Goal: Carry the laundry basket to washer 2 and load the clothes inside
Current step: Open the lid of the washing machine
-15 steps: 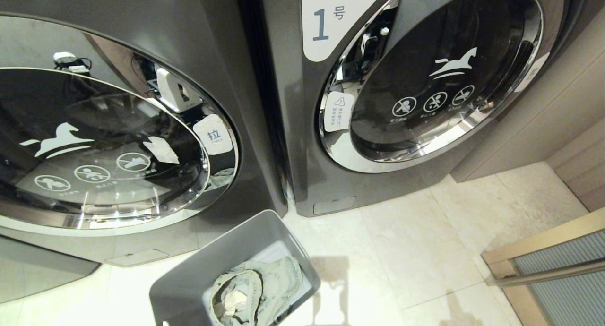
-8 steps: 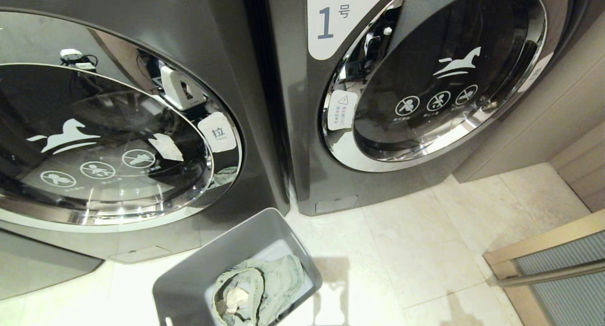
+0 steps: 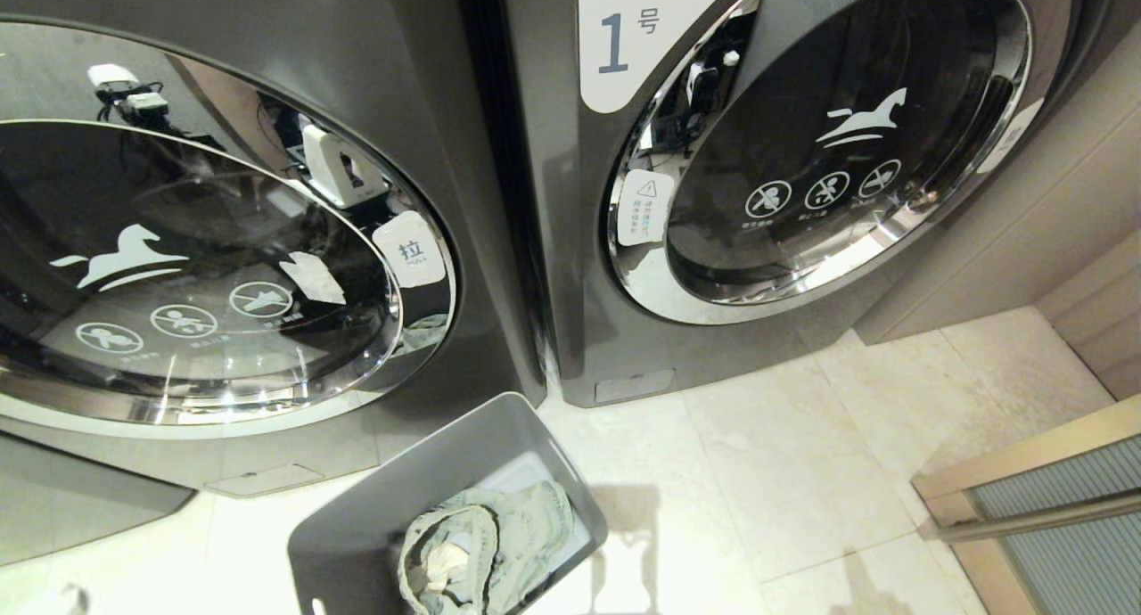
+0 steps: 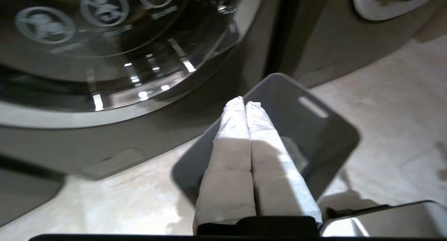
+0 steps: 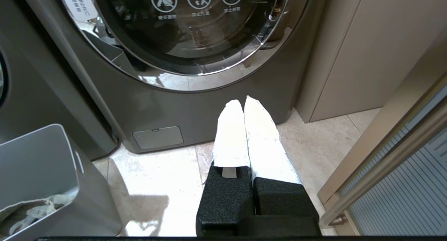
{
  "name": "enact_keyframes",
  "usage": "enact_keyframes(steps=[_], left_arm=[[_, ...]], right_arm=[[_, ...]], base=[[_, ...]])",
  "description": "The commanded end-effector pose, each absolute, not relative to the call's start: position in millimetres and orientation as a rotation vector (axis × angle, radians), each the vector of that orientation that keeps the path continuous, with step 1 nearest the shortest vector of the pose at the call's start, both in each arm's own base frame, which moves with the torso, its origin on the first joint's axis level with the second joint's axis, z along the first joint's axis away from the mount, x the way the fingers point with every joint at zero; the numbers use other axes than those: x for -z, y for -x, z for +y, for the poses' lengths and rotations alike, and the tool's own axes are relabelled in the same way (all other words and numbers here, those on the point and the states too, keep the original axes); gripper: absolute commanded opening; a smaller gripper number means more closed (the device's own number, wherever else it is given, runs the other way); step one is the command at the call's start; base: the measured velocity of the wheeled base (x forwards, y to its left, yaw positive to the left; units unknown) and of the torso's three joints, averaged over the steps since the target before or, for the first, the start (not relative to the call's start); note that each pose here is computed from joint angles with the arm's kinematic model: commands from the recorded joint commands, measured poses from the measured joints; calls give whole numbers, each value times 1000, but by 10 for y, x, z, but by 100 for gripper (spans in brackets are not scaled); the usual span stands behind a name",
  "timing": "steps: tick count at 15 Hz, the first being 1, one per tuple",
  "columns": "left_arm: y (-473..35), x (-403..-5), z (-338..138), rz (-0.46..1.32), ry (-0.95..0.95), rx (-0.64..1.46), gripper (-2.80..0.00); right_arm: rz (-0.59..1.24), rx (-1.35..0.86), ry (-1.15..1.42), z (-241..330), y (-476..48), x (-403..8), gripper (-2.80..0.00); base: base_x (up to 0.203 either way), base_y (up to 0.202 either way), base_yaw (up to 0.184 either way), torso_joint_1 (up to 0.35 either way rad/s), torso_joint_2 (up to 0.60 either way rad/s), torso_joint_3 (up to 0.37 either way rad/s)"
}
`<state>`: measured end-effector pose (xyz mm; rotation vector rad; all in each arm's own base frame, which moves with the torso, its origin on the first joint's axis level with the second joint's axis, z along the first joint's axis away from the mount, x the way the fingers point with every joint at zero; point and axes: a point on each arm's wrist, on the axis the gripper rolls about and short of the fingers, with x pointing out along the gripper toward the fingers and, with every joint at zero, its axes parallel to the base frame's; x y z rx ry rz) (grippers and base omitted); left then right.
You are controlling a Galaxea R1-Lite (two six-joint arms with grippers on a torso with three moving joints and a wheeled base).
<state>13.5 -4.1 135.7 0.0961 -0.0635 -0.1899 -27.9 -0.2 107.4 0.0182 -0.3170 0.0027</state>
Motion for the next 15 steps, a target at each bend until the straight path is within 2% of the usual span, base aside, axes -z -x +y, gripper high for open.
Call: enact_keyframes(steps=[1,5,9,10,15], left_arm=[[-437,-1447,-67,36,-52,283,-280],[-881,-1406,-129,138,96,552,-280],[-1182,-1318,-179,195,202,650,-280],[-1241,-1319,-189,188,207,661,0],[-1649,-1502,-218,161,251,667,0]], right_arm=[[-278,-2,-18,-2,237,-967,-280],[-278,-2,-18,-2,237,-967,-280],[-278,-3,-18,-2,237,-967,-280],[-278,-2,-18,-2,237,-967,-280],[-278,-2,-18,-2,237,-967,-280]], base=[[0,0,0,0,0,0],[0,0,0,0,0,0],[0,0,0,0,0,0],[0,0,0,0,0,0],[0,0,0,0,0,0]])
